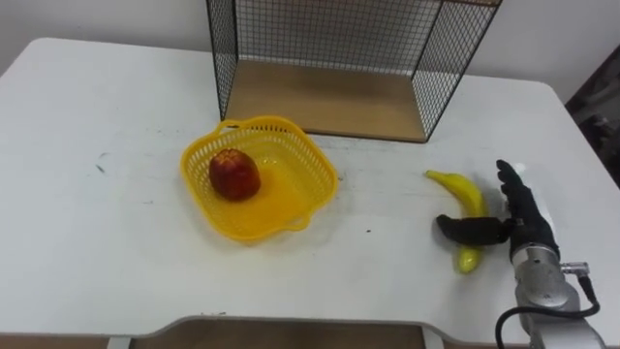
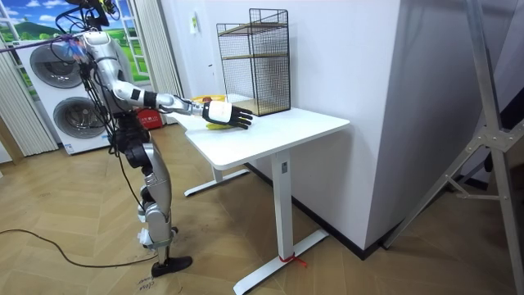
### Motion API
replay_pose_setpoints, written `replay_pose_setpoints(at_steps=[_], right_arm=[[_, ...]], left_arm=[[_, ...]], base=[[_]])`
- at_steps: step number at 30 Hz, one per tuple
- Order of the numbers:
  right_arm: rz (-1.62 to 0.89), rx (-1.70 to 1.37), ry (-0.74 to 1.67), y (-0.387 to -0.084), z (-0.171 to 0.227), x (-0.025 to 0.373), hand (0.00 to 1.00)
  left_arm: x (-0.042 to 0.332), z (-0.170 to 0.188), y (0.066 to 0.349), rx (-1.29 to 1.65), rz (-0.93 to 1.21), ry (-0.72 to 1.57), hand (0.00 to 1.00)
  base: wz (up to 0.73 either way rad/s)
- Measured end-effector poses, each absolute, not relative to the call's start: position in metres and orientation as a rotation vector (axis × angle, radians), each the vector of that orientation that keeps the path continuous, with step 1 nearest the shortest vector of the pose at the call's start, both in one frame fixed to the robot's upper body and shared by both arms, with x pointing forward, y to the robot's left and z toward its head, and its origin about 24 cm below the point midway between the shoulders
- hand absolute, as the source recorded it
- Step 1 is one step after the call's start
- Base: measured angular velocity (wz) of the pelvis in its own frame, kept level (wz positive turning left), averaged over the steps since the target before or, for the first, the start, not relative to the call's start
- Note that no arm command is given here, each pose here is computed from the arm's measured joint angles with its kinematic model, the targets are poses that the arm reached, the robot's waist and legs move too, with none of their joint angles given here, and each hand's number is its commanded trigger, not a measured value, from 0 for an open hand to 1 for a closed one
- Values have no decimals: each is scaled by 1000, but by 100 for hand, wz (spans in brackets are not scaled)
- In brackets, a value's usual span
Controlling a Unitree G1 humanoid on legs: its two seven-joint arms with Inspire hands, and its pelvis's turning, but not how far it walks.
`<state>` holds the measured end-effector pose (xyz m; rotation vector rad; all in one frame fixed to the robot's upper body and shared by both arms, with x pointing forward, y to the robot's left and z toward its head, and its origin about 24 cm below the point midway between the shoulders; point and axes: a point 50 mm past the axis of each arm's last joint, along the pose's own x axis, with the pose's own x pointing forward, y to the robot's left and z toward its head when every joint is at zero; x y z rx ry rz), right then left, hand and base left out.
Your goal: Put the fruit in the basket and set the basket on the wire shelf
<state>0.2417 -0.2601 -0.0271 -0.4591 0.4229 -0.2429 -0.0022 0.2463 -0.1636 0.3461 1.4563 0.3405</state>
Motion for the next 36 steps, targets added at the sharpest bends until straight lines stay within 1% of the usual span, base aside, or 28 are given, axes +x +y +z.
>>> replay_pose_setpoints(at_steps=[10,11,12,13,16,21,26,36], right_arm=[[-208,-446,467,-266,-33,244,0],[-206,-448,470,-266,-33,245,2],[-201,-449,474,-266,-34,246,54],[-200,-449,477,-266,-34,247,100],[-206,-467,497,-269,-36,246,100],[-231,-591,520,-286,-31,250,100],[-229,-689,544,-290,-30,250,100],[-237,-667,559,-288,-33,248,100]], left_arm=[[-9,-164,246,347,342,1490,0],[-10,-164,246,347,342,1494,0],[-11,-164,247,345,346,1498,0],[-11,-163,247,342,352,1500,0],[-12,-163,248,341,358,1511,0],[-13,-163,249,332,343,1525,0],[-10,-163,249,331,330,1521,0],[-6,-162,252,355,315,1514,0]], base=[[5],[0],[0],[5],[7],[2],[1],[-3]])
